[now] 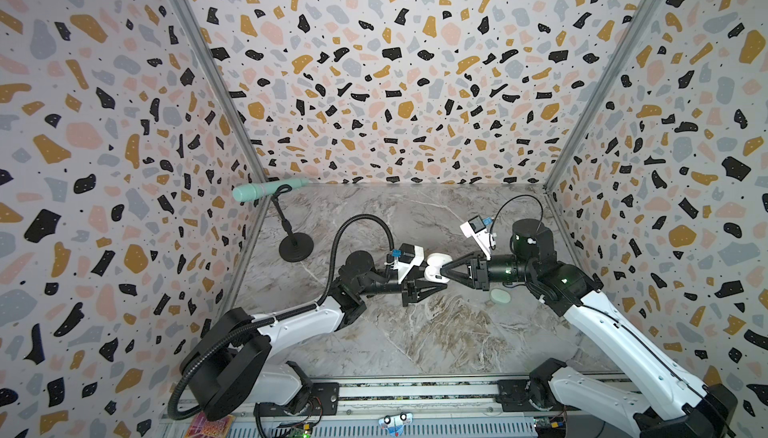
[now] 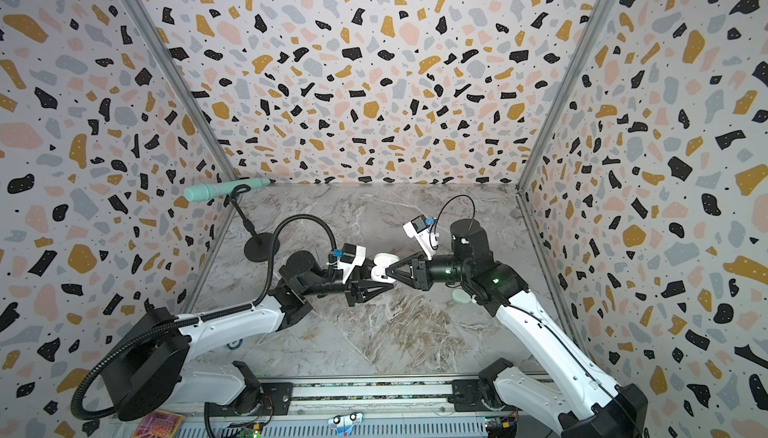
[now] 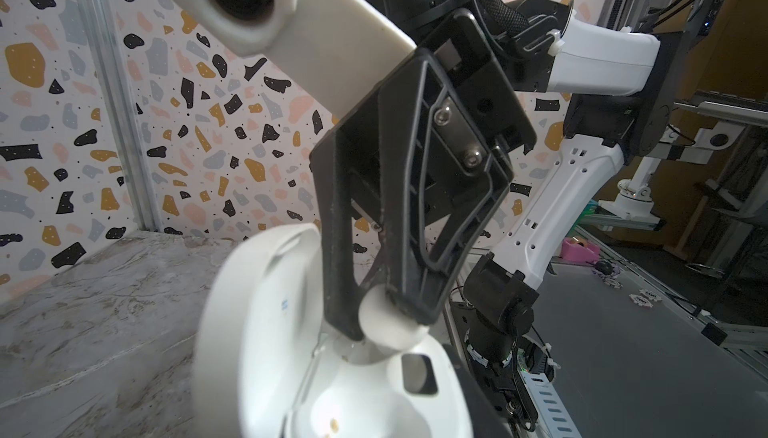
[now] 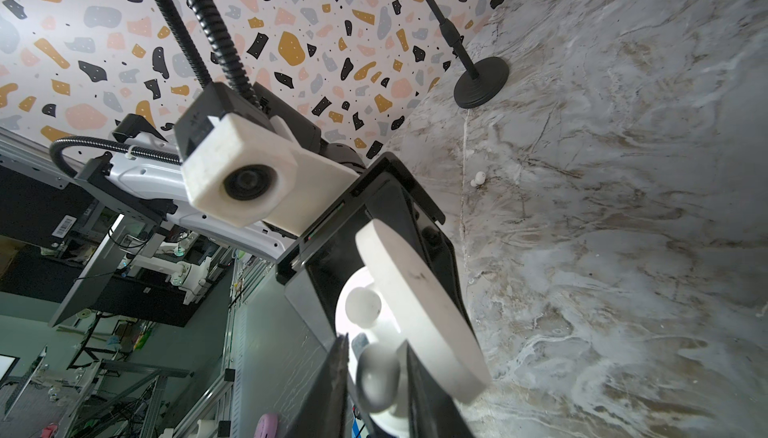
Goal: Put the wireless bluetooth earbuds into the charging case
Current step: 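Press the earbud into the case slot and open the right gripper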
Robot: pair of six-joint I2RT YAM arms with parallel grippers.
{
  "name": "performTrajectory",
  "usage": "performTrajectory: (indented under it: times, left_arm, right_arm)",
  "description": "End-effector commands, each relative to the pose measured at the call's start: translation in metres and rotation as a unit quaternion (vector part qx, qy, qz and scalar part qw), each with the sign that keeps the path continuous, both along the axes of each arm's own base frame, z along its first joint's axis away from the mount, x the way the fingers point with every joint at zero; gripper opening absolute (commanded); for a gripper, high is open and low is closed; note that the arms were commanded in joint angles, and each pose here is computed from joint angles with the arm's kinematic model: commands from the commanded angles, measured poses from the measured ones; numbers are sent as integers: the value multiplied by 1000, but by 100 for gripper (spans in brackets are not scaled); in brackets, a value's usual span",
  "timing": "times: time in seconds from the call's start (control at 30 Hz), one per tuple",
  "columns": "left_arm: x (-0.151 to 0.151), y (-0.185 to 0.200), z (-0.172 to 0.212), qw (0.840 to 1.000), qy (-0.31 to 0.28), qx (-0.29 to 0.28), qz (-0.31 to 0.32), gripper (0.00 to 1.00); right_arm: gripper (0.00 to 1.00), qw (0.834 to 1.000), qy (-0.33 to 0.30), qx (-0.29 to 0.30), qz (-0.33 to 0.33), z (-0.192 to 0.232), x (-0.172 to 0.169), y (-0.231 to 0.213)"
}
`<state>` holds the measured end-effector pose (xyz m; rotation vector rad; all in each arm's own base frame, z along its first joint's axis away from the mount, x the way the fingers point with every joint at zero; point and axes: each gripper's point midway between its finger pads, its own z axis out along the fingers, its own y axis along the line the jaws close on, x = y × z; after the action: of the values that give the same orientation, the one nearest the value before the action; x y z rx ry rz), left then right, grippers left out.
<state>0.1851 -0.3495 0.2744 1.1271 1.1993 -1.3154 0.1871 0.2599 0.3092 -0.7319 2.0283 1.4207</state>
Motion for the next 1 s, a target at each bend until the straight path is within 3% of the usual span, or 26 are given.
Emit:
performTrajectory:
  times: [0.0,0.47,0.97]
  left_arm:
    - [-16,4,25,998,-52,-34,-24,13]
    - [-13,4,21,998,-48,-27,-16,13]
    - [3,8,11,999,-35,-11,22,12]
  right_arm:
    - [29,999,-20,-6,-28,12,11,-3]
    - [40,998,-30,-11,-47,22,15,-7]
    - [43,999,-30,-11,-44,29,4,-11]
